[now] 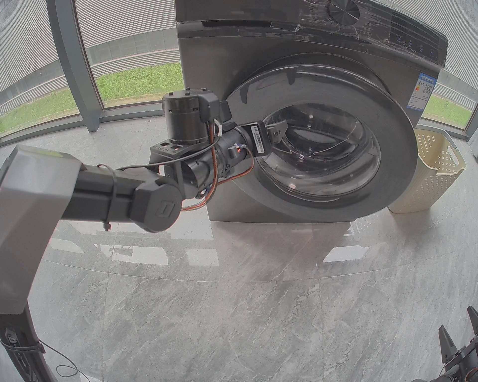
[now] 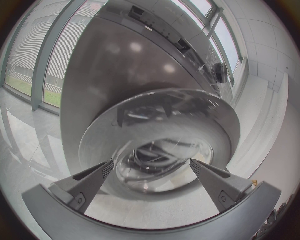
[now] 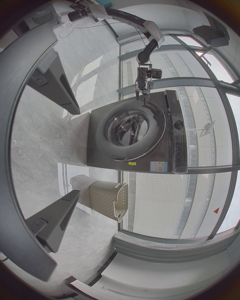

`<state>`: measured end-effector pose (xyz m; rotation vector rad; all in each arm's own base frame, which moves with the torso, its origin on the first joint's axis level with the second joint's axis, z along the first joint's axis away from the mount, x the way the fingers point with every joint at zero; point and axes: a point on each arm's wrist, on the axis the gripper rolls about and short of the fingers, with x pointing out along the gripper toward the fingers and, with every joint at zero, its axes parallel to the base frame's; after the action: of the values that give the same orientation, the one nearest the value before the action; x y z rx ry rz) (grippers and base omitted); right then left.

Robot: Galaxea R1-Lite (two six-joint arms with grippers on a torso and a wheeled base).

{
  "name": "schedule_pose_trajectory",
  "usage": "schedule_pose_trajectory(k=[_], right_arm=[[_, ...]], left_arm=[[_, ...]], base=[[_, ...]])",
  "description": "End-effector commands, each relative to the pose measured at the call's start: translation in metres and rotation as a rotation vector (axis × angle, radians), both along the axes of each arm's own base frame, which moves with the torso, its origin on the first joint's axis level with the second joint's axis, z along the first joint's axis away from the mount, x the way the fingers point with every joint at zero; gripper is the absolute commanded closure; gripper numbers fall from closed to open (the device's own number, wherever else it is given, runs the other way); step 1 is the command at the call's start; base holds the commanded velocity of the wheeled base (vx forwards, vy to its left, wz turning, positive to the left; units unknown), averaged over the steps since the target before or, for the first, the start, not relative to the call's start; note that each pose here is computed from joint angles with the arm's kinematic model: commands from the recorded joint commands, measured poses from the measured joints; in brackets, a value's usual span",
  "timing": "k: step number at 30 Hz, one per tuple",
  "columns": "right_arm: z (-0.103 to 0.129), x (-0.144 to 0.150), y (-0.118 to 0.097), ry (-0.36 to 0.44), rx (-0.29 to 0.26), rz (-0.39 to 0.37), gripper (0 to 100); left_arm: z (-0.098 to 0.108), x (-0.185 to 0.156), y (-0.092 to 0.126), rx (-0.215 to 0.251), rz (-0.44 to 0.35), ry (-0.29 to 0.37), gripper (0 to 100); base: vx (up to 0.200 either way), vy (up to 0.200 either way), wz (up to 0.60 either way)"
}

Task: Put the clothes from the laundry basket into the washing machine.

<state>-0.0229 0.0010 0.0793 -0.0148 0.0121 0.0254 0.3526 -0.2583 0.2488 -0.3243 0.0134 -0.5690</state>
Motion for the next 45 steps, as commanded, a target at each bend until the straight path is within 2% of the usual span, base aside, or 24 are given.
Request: schedule_pose_trajectory(k=[1, 2, 7, 9, 12, 14, 18, 19, 20, 22, 27, 29, 32, 34, 36, 39, 42, 45], right_arm=[[-0.003, -0.001, 0.0, -0.006, 0.0, 0.001, 0], [-0.003, -0.001, 0.0, -0.006, 0.0, 0.001, 0], [-0.003, -0.001, 0.0, -0.006, 0.0, 0.001, 0], [-0.003, -0.001, 0.0, -0.006, 0.0, -0.001, 0], [-0.003, -0.001, 0.0, -0.006, 0.0, 0.001, 0], [-0.003, -0.001, 0.0, -0.006, 0.0, 0.001, 0], [-0.003, -0.001, 0.0, -0.006, 0.0, 0.001, 0], [-0.003, -0.001, 0.0, -0.006, 0.0, 0.001, 0], [-0.003, -0.001, 0.0, -0.006, 0.0, 0.001, 0], [-0.003, -0.001, 0.0, -0.006, 0.0, -0.001, 0], [-0.003, -0.001, 0.0, -0.006, 0.0, 0.001, 0], [-0.003, -0.001, 0.0, -0.006, 0.0, 0.001, 0], [-0.003, -0.001, 0.0, -0.006, 0.0, 0.001, 0], [-0.003, -0.001, 0.0, -0.006, 0.0, 0.001, 0], [-0.003, -0.001, 0.0, -0.006, 0.0, 0.001, 0], [-0.003, -0.001, 0.0, -0.006, 0.0, 0.001, 0], [-0.003, -0.001, 0.0, -0.006, 0.0, 0.001, 0], [-0.003, -0.001, 0.0, -0.006, 0.0, 0.001, 0]], left_arm=[[0.009, -0.036, 0.022, 0.024, -0.01, 0.029, 0], [0.01, -0.063, 0.036, 0.042, -0.031, 0.047, 0], [0.006, -0.135, 0.085, 0.09, -0.062, 0.07, 0], [0.002, -0.159, 0.103, 0.106, -0.073, 0.063, 0], [-0.011, -0.195, 0.132, 0.157, -0.07, 0.043, 0], [-0.025, -0.226, 0.158, 0.199, -0.07, 0.001, 0], [-0.05, -0.261, 0.192, 0.222, -0.019, -0.016, 0], [-0.05, -0.261, 0.192, 0.222, -0.019, -0.016, 0], [-0.057, -0.274, 0.206, 0.216, 0.022, -0.042, 0], [-0.061, -0.283, 0.218, 0.206, 0.078, -0.067, 0], [-0.072, -0.299, 0.241, 0.199, 0.278, -0.078, 0], [-0.075, -0.305, 0.244, 0.198, 0.312, -0.087, 0], [-0.086, -0.317, 0.251, 0.217, 0.385, -0.064, 0], [-0.092, -0.321, 0.252, 0.219, 0.405, -0.061, 0], [-0.112, -0.333, 0.256, 0.214, 0.439, -0.063, 0], [-0.129, -0.345, 0.258, 0.212, 0.462, -0.073, 0], [-0.14, -0.355, 0.258, 0.229, 0.488, -0.046, 0], [-0.152, -0.362, 0.257, 0.271, 0.511, -0.036, 0]], base=[[0.0, 0.0, 0.0], [0.0, 0.0, 0.0], [0.0, 0.0, 0.0], [0.0, 0.0, 0.0], [0.0, 0.0, 0.0], [0.0, 0.0, 0.0], [0.0, 0.0, 0.0], [0.0, 0.0, 0.0], [0.0, 0.0, 0.0], [0.0, 0.0, 0.0], [0.0, 0.0, 0.0], [0.0, 0.0, 0.0], [0.0, 0.0, 0.0], [0.0, 0.0, 0.0], [0.0, 0.0, 0.0], [0.0, 0.0, 0.0], [0.0, 0.0, 0.0], [0.0, 0.0, 0.0]])
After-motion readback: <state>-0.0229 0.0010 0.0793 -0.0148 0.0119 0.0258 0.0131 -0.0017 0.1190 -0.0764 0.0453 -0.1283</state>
